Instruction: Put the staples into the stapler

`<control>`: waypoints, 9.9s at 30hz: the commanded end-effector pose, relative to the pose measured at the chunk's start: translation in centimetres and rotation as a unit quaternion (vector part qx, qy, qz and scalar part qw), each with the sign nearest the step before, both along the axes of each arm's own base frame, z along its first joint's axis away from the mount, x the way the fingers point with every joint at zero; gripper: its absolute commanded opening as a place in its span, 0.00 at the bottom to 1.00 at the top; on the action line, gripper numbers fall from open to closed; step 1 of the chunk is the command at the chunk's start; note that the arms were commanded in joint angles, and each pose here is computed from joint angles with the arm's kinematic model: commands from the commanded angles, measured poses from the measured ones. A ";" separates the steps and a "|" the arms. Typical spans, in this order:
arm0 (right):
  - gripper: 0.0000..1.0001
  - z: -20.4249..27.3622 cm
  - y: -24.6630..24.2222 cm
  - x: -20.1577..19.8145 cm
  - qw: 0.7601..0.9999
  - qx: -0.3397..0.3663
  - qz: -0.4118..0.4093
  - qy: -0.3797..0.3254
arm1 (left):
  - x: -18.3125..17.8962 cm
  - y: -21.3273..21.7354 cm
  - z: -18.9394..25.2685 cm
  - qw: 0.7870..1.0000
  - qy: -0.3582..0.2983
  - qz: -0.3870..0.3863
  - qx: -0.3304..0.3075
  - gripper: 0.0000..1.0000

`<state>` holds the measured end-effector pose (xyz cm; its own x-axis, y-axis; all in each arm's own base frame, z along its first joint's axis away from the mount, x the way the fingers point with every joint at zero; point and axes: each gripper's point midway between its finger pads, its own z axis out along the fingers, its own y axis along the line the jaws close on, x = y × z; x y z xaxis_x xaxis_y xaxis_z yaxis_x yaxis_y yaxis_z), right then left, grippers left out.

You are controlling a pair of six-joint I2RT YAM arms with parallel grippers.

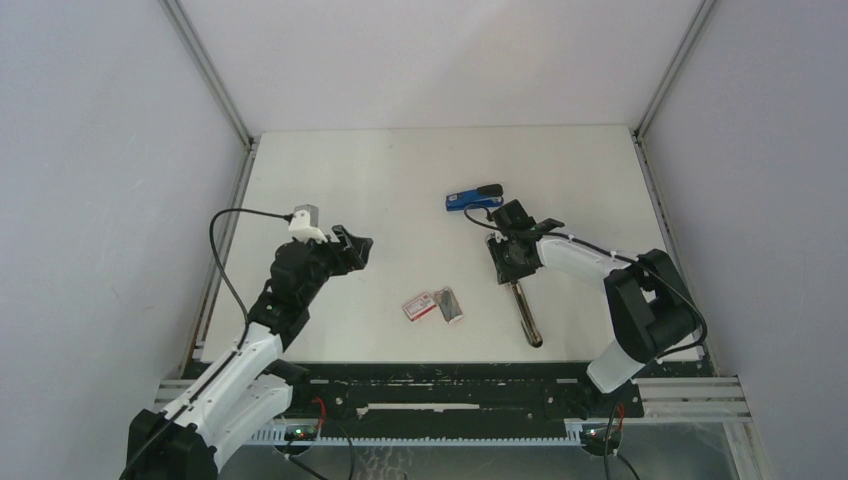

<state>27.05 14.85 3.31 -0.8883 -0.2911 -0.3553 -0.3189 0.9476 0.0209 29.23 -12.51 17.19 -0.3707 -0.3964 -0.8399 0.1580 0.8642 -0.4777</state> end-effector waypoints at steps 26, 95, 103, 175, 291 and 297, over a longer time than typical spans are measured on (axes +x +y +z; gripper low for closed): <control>0.59 3.7 0.3 2.9 0.993 0.058 -0.069 -0.071 | 0.7 -0.6 -1.4 0.986 -0.116 -0.058 0.104 0.82; 0.70 15.7 -1.2 -0.6 0.892 0.379 -0.035 -0.245 | 17.8 -26.7 -8.9 0.920 0.140 -0.255 0.263 0.18; 0.69 15.2 -2.0 0.4 0.880 0.406 -0.105 -0.222 | 13.6 -25.4 1.9 0.939 -0.038 -0.282 0.195 0.00; 0.00 18.6 5.5 -0.4 0.849 0.445 -0.148 -0.242 | -3.5 -23.0 11.6 0.960 -0.102 -0.259 -0.020 0.97; 0.00 25.8 6.1 0.8 0.770 0.579 -0.112 -0.245 | 0.1 -2.6 3.0 0.996 -0.041 -0.045 0.059 0.83; 0.00 23.2 10.3 3.5 0.774 0.587 -0.105 -0.211 | -0.5 -2.6 3.3 0.995 -0.042 -0.070 0.051 0.87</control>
